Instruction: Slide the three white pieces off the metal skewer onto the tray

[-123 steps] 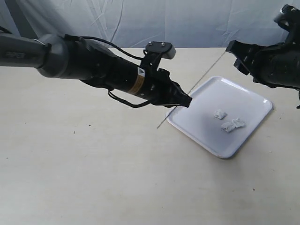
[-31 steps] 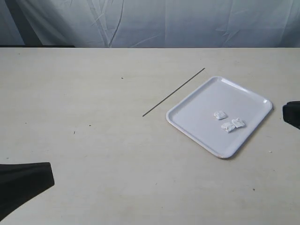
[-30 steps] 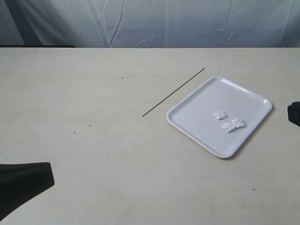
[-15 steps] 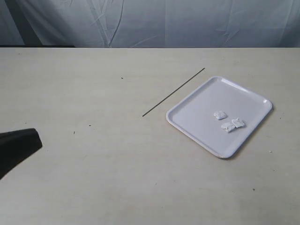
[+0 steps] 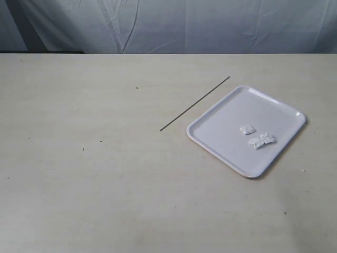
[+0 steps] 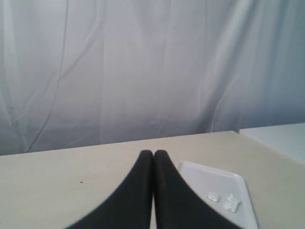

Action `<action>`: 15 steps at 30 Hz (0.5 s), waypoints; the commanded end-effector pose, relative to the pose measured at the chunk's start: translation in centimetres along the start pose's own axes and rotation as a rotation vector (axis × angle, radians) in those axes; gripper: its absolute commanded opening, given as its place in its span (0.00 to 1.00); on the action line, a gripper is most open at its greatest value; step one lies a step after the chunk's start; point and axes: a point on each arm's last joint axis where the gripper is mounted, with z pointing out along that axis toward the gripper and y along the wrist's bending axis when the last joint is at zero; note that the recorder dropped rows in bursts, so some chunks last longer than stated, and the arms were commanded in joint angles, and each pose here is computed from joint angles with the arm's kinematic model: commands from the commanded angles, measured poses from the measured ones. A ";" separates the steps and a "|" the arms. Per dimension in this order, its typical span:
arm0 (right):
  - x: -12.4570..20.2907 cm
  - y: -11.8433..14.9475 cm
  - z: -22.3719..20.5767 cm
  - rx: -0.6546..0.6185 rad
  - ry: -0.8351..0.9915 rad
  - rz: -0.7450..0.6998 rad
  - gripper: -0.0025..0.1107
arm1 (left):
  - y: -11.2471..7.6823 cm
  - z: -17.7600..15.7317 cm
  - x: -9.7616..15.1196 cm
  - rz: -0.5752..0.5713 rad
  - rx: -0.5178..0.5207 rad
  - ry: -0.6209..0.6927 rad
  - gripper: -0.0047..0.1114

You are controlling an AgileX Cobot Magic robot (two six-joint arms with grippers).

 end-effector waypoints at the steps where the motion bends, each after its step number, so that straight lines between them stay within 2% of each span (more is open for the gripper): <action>1: 0.0 -0.2 -0.4 0.035 -0.032 0.007 0.02 | 1.2 -0.5 1.7 -0.045 -0.104 -0.065 0.04; 10: 1.4 -0.3 -1.4 0.051 0.084 0.011 0.02 | 2.1 -0.6 2.1 -0.075 -0.184 -0.090 0.04; 15: 1.6 -0.4 -1.7 0.074 0.083 -0.019 0.02 | 3.2 -0.5 3.7 -0.107 -0.227 -0.130 0.04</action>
